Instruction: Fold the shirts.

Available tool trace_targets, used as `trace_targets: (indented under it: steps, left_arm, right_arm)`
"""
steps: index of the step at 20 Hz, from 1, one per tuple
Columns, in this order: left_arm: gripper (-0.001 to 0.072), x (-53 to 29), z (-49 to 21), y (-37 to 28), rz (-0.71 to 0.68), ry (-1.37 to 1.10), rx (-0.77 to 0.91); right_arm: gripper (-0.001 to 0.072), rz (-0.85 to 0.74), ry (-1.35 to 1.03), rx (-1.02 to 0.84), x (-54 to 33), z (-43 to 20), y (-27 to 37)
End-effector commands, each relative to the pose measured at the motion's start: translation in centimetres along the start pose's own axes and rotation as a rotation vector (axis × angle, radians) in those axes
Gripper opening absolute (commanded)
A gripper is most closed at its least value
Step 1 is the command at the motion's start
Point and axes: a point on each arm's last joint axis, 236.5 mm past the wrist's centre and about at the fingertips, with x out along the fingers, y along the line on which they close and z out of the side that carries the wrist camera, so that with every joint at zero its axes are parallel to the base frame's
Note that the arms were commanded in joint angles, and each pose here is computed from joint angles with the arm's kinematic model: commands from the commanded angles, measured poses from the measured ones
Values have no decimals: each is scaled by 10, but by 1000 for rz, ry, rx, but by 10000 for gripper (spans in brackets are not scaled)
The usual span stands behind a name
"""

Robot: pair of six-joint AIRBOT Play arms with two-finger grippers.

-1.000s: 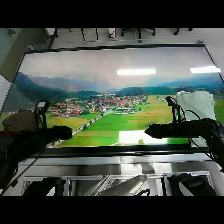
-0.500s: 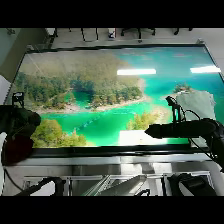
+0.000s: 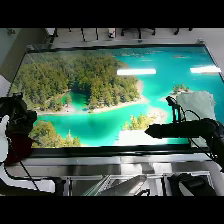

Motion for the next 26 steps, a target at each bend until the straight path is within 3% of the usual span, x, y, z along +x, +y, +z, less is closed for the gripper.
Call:
trace_targets:
  steps: [1,4,8,11,16,17,18,19,20,21,25,26]
  left_arm:
    - [13,-79,41,-20,-66,-148,-20]
    - [13,-216,70,-85,-292,-414,27]
    - [13,-353,18,-192,-593,-572,227]
    - [13,-351,-51,-272,-683,-479,408]
    - [15,-277,-142,-391,-719,-320,560]
    - [190,-263,-155,-406,-710,-290,588]
    - [515,-253,-164,-414,-694,-260,609]
    - [681,-247,-169,-415,-670,-215,611]
    - [678,-244,-169,-407,-624,-170,632]
    - [678,-247,-166,-392,-592,-135,659]
    - [678,-269,-130,-313,-565,-98,537]
    - [678,-263,-133,-293,-567,-79,492]
  right_arm:
    - [19,0,-1,0,0,0,0]
    - [19,0,-1,0,0,0,0]
    - [19,1,-7,0,0,1,0]
    - [19,1,-9,0,0,2,0]
    - [19,0,-11,1,0,2,0]
    - [20,-1,-12,1,0,3,0]
    - [30,-1,-13,2,0,3,-1]
    - [109,-3,-13,4,0,4,-1]
    - [333,-4,-20,11,-2,8,-3]
    - [391,-7,-42,8,-7,17,-4]
    - [400,-41,-90,-10,-32,63,-27]
    - [489,-43,-75,6,-32,70,-36]
